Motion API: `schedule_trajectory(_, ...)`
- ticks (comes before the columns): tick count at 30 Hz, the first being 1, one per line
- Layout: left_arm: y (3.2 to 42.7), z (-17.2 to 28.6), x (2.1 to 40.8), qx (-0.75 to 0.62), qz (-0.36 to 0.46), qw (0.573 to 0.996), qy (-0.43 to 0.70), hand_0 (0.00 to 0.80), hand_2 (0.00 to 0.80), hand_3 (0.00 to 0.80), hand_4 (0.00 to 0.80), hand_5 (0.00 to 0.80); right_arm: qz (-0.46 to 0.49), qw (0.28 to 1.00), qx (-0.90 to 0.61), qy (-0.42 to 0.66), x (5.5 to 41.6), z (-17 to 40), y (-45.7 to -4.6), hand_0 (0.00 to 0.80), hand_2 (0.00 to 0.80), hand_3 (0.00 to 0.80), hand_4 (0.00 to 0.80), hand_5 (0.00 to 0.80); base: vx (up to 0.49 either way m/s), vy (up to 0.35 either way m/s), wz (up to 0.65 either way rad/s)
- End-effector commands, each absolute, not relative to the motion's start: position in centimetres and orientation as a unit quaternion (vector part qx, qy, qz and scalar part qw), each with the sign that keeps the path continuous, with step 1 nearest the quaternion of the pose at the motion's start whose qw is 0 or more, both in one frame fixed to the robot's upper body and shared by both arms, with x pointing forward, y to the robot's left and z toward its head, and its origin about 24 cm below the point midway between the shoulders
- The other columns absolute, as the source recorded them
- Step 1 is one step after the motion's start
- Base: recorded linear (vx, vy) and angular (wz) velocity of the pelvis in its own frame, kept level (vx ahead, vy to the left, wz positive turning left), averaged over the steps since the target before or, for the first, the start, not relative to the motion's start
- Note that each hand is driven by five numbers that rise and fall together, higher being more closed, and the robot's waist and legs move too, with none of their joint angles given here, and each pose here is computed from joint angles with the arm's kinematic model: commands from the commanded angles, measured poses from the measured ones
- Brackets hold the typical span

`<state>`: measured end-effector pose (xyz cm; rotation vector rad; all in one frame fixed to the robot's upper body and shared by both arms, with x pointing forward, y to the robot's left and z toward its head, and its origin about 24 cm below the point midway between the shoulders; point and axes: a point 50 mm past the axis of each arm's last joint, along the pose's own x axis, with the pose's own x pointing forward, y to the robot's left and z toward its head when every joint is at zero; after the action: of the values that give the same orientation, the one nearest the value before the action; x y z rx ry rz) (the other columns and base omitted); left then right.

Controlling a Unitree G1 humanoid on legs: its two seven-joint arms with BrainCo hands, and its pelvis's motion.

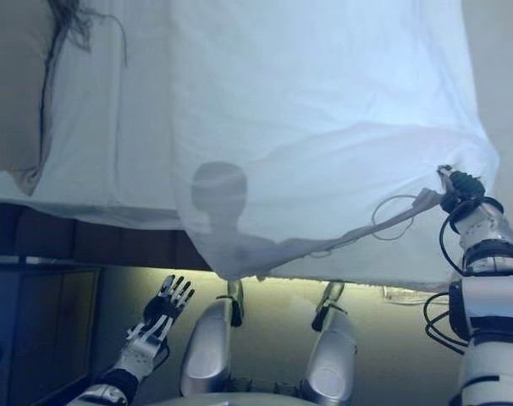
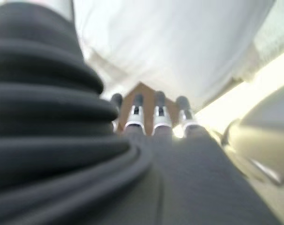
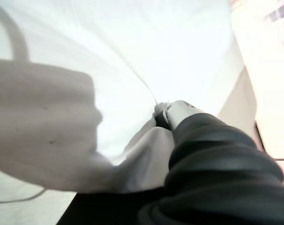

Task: Make the bed neatly

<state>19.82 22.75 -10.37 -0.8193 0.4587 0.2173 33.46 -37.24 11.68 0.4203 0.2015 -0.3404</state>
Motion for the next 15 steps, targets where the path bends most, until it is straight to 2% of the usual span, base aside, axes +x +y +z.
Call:
schedule_trajectory(1,24.9,-9.2,20.4,-0.342,0.100,0.910,0.210,0.000,0.000,0.000,0.000,0.000,-0.146,0.966,0.207,0.049,33.6,13.4,-37.5,0.800,0.800,0.800,0.800,0.800,0.028,-0.032,0.01)
schedule_trajectory(11,24.0,-4.3,25.7,-0.344,0.025,0.929,0.135,0.000,0.000,0.000,0.000,0.000,-0.120,0.965,0.214,0.092,34.0,11.0,-35.5,0.800,0.800,0.800,0.800,0.800,0.145,-0.014,-0.03)
schedule_trajectory(15,22.2,-1.7,28.8,-0.357,-0.028,0.925,0.128,0.000,0.000,0.000,0.000,0.000,-0.108,0.964,0.213,0.113,34.5,9.8,-34.0,0.800,0.800,0.800,0.800,0.800,0.140,-0.037,-0.01)
